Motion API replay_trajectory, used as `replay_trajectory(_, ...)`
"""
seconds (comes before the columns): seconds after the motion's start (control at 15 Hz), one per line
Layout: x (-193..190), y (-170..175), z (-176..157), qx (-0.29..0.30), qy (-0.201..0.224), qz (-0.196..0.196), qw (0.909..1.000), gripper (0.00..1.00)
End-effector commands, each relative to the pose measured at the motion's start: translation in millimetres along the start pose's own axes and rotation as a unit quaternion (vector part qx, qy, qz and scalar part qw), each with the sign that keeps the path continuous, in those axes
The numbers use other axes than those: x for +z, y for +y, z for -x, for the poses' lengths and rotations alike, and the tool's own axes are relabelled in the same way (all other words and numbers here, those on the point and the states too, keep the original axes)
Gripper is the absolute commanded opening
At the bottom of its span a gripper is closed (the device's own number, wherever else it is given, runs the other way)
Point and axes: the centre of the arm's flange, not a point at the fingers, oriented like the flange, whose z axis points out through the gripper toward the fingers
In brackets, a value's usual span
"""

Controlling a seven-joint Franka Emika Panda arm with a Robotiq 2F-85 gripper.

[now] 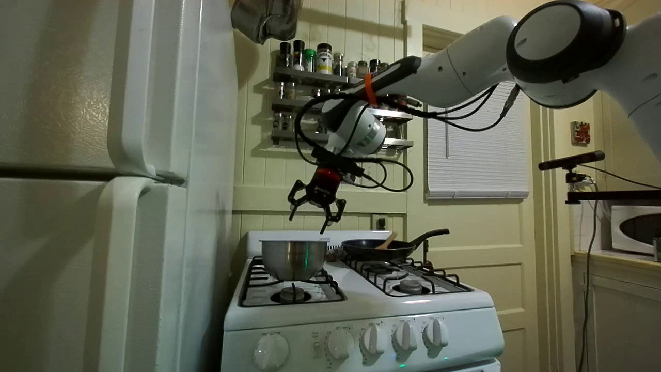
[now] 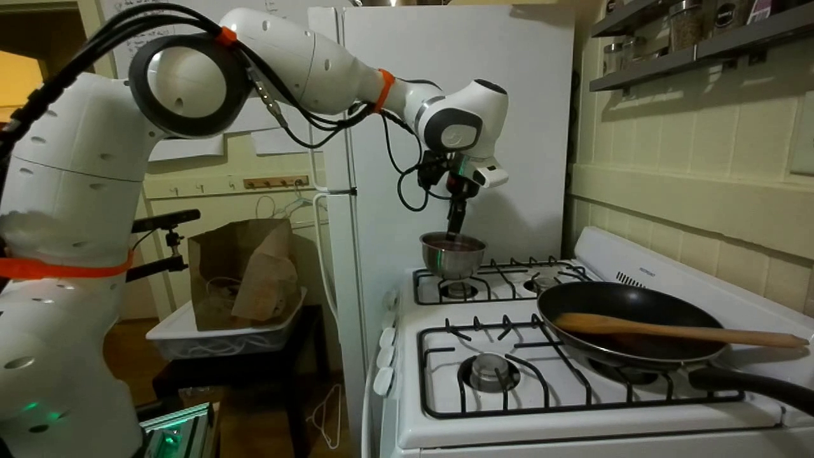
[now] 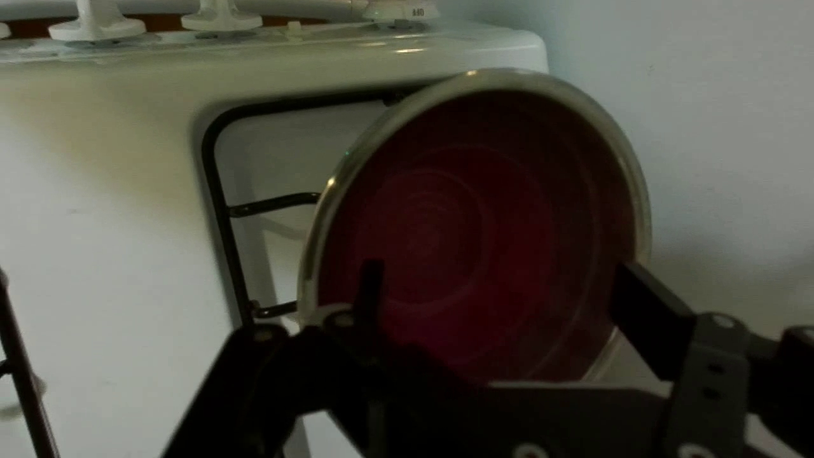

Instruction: Put the pink bowl into the silver bowl, then the silver bowl into the pan

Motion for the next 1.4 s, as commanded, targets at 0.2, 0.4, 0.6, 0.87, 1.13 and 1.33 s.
replay_trajectory(0.2,-43,17,22,0.009,0.034,0.045,0.9984,1.00)
replay_trajectory(0.4,-43,31,19,0.022,0.045,0.057,0.9971,1.00)
replay_trajectory(0.6,-29,42,16,0.027,0.040,0.065,0.9967,1.00)
replay_trajectory(0.87,-3,52,9,0.029,0.040,0.060,0.9970,1.00)
replay_trajectory(1.13,14,57,2,0.027,0.055,0.049,0.9969,1.00)
replay_trajectory(1.33,21,58,0,0.024,0.061,0.041,0.9970,1.00)
